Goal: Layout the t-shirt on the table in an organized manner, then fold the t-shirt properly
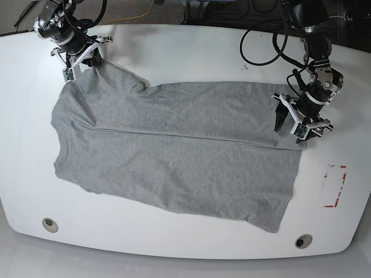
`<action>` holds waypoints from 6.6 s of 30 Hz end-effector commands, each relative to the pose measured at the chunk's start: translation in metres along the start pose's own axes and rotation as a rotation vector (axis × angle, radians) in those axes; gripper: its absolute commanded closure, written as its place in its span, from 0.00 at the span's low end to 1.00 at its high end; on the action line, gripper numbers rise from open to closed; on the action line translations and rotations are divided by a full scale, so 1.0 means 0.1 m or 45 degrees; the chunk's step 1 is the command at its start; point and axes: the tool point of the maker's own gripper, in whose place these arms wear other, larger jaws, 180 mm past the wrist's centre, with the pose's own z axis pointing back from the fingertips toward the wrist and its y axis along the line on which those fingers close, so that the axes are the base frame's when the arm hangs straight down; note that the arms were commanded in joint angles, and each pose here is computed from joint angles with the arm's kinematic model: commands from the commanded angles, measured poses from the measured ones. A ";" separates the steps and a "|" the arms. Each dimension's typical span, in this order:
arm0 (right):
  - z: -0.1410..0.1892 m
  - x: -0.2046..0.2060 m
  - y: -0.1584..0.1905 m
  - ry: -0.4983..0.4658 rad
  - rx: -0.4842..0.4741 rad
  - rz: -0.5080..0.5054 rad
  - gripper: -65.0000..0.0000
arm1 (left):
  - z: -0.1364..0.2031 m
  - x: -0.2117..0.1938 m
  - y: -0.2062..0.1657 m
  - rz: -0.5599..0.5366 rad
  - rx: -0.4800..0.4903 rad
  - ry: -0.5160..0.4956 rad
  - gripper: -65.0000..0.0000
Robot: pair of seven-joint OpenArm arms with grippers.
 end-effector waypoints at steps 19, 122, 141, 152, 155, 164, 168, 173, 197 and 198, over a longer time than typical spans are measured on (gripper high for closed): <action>0.54 0.69 0.02 -0.276 0.304 -0.067 1.00 | 0.01 0.15 0.09 -0.007 0.027 -0.067 0.40; -0.69 1.61 0.02 -0.217 0.297 0.155 0.76 | 0.03 0.11 0.05 -0.012 0.019 -0.055 0.40; -0.56 1.64 -0.20 -0.170 0.025 0.394 1.00 | 0.05 0.07 0.03 -0.009 0.013 -0.043 0.40; -0.64 1.47 -0.27 -0.118 -0.058 0.434 1.00 | 0.04 0.07 0.02 -0.007 0.012 -0.044 0.40; -0.66 1.44 -0.26 -0.110 -0.060 0.438 1.00 | 0.04 0.07 0.02 -0.006 0.011 -0.042 0.40; -0.81 1.35 0.10 -0.084 0.044 0.480 1.00 | 0.04 0.07 0.04 -0.010 0.013 -0.043 0.40; -0.89 1.33 0.36 -0.085 0.115 0.501 1.00 | 0.04 0.07 0.04 -0.010 0.013 -0.043 0.40; -0.93 1.42 0.59 -0.126 0.169 0.490 1.00 | 0.04 0.07 0.04 -0.010 0.013 -0.043 0.40; -0.82 2.12 0.95 -0.282 0.190 0.584 1.00 | 0.05 0.08 0.05 -0.013 0.016 -0.045 0.40; -0.79 2.14 0.89 -0.285 0.171 0.578 1.00 | 0.05 0.08 0.05 -0.013 0.016 -0.045 0.40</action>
